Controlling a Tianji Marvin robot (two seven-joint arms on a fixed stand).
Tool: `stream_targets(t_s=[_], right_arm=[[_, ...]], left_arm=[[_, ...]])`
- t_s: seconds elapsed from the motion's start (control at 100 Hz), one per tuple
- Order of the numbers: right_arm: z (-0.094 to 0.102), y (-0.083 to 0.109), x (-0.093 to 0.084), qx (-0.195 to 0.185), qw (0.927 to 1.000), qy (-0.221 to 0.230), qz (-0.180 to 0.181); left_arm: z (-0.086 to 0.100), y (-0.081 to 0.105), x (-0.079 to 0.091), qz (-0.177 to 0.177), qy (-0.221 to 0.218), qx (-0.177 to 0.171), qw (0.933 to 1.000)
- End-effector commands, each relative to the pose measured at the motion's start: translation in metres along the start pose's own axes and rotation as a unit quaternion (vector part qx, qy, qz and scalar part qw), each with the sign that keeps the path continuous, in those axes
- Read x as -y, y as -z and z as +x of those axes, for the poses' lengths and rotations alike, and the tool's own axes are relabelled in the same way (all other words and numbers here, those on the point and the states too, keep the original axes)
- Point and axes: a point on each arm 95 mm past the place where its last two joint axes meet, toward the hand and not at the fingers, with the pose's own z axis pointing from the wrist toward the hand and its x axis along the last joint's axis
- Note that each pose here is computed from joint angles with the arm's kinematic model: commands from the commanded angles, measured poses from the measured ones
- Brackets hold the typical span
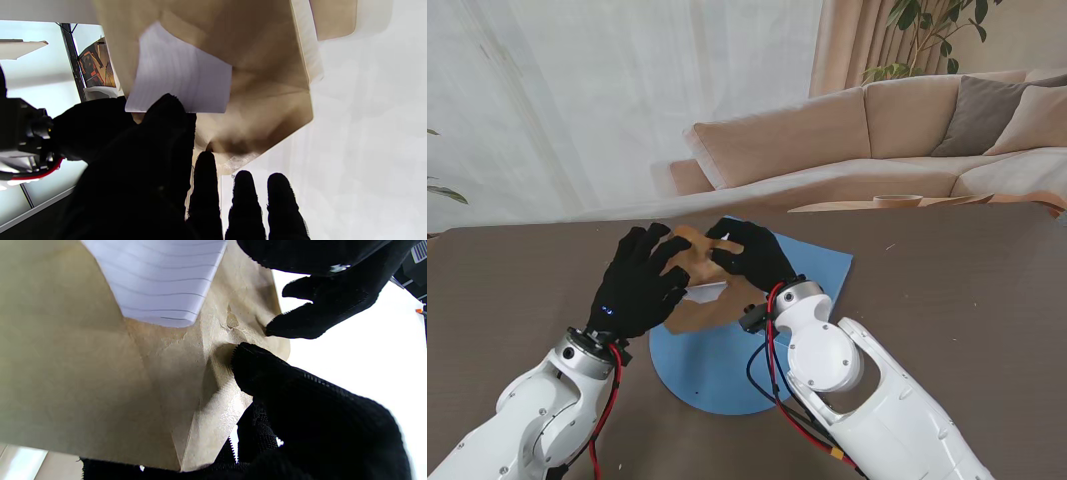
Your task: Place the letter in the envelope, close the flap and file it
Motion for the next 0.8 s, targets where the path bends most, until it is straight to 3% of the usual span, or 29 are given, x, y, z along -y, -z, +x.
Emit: stream_targets(t_s=[0.0,0.32,0.79], right_arm=[[0.003,0.0004,0.0042,-0.003,0.9999,-0.006,0.007],[0.0041,-0.0004,0.0034,-0.002,0.9999,-0.016,0.003],[0.0061,0.0001,0.0061,-0.007,0.9998,-0.014,0.007]], left_arm=[[0.0033,-0.0002,-0.0044,-0.016,-0.001,0.001,0.9999],[0.0073,-0.0011,-0.0106,-0.009,-0.008,-0.001,0.9999],[0.0033,-0.0072,-0.0022,0.024,-0.01,0.007,0.9996]])
